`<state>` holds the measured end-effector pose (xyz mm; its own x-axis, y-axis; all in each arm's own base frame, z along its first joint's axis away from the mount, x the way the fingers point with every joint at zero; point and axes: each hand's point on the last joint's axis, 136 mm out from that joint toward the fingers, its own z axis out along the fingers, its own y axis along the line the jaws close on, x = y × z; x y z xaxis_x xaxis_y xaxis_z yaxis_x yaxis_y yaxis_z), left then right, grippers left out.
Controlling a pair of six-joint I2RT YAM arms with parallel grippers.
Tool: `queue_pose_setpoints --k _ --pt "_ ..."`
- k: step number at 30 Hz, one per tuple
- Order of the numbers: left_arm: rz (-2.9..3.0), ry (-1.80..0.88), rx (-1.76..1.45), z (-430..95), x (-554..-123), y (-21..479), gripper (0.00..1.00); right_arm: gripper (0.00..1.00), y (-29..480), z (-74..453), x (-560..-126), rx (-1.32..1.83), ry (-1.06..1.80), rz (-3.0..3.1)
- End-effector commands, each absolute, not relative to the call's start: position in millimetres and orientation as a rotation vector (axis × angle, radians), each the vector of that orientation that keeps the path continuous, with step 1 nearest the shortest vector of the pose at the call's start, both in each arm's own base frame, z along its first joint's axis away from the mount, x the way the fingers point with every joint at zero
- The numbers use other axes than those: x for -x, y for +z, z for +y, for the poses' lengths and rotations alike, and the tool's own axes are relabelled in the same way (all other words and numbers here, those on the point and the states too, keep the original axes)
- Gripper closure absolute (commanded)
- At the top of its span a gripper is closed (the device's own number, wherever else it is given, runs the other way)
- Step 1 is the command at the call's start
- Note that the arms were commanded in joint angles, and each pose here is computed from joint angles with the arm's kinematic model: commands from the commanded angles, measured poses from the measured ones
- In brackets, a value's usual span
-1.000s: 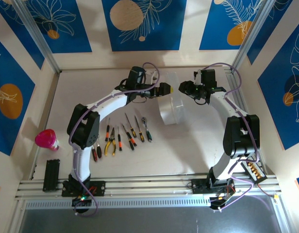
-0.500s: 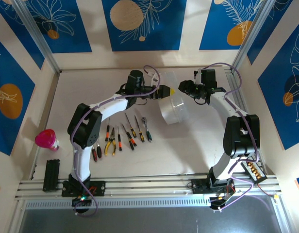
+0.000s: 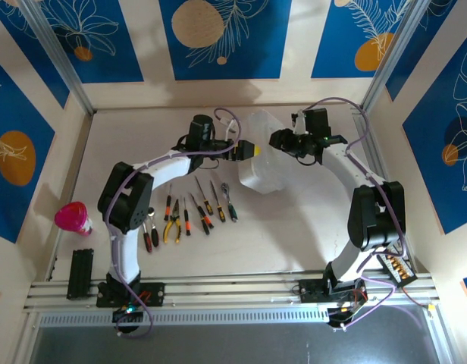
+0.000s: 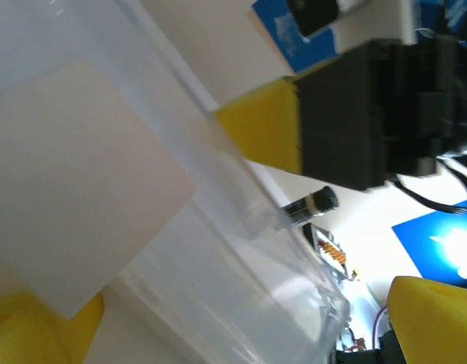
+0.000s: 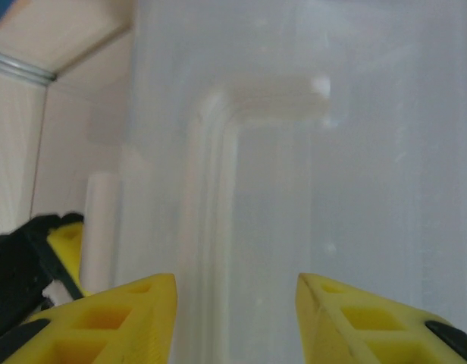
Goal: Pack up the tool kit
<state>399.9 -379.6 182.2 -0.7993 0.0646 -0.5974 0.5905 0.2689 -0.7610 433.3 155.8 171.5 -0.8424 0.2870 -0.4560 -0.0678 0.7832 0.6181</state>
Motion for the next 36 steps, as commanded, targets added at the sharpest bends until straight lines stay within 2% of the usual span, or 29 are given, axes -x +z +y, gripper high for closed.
queue_pose_setpoints --k 1,12,18,22,30,34,36 --pt "2.500 -1.484 -0.438 -369 -376 75 0.01 0.54 151 168 -403 -0.154 0.895 2.567" --pt "2.504 -1.451 -0.465 -369 -375 72 0.01 0.54 152 173 -400 -0.128 0.862 2.582" --pt "2.541 -1.240 -0.502 -349 -376 79 0.00 0.48 170 161 -400 -0.070 0.745 2.587" --pt "2.530 -1.108 -0.496 -325 -381 97 0.00 0.40 184 146 -399 -0.038 0.647 2.586" --pt "2.551 -0.869 -0.456 -270 -385 119 0.00 0.09 192 131 -403 0.029 0.505 2.599" --pt "2.603 -0.783 -0.371 -241 -385 109 0.00 0.01 180 129 -409 0.072 0.428 2.648" --pt "2.630 -0.739 -0.333 -228 -382 103 0.00 0.01 172 126 -413 0.088 0.389 2.670"
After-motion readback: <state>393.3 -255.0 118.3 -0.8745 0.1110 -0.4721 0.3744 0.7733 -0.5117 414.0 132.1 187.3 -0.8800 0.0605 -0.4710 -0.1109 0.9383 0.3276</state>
